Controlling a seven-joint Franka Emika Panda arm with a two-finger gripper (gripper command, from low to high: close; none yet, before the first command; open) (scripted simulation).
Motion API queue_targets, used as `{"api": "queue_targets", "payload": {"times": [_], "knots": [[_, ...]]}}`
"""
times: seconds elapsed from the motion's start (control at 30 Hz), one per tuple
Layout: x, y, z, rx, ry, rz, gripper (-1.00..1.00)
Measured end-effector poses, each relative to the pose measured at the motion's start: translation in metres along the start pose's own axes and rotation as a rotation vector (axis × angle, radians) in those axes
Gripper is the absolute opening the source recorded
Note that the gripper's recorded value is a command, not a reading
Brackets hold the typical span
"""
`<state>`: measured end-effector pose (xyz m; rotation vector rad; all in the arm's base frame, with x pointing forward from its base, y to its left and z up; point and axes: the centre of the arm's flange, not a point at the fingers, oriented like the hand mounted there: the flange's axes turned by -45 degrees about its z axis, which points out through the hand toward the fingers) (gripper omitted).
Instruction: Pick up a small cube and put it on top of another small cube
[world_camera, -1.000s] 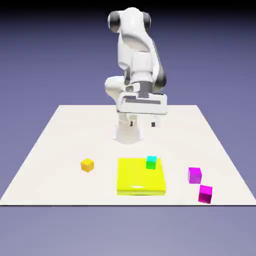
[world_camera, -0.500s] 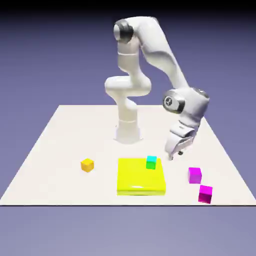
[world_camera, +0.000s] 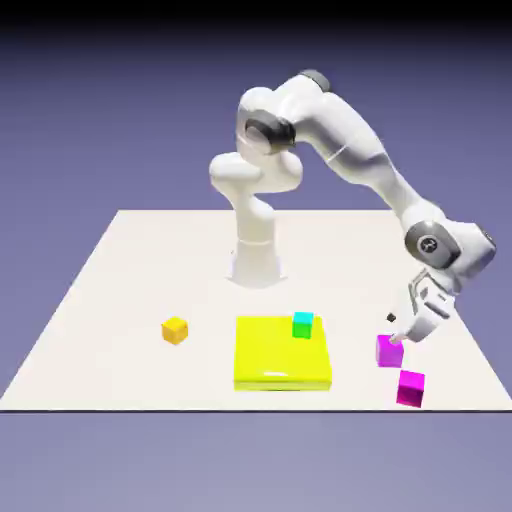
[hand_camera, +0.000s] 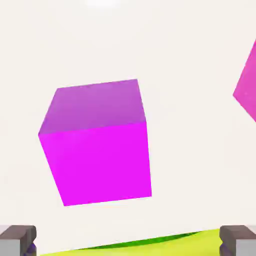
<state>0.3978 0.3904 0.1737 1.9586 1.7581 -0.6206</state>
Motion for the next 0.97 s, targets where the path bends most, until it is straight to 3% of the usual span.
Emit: {"api": "queue_targets", "payload": {"times": [0.13,0.2,0.23,0.3,0.4,0.7,0.77,0.83,0.87,0.93,0.97], "knots": [[0.015,-0.006,-0.004,-0.006,-0.028,-0.045,0.00],[0.025,-0.005,0.053,-0.006,-0.028,-0.044,0.00],[0.026,-0.006,0.062,-0.006,-0.028,-0.045,-1.00],[0.026,-0.006,0.062,-0.004,-0.028,-0.045,-1.00],[0.016,0.002,-0.008,-0.008,-0.026,-0.052,-1.00],[0.008,0.102,-0.058,-0.073,-0.025,-0.136,-1.00],[0.006,0.108,-0.061,-0.077,-0.026,-0.142,-1.00],[0.015,0.112,-0.009,-0.078,-0.027,-0.141,-1.00],[0.017,0.112,0.005,-0.077,-0.026,-0.142,1.00],[0.017,0.112,0.005,-0.079,-0.026,-0.142,1.00],[0.013,0.112,-0.022,-0.080,-0.028,-0.140,1.00]]}}
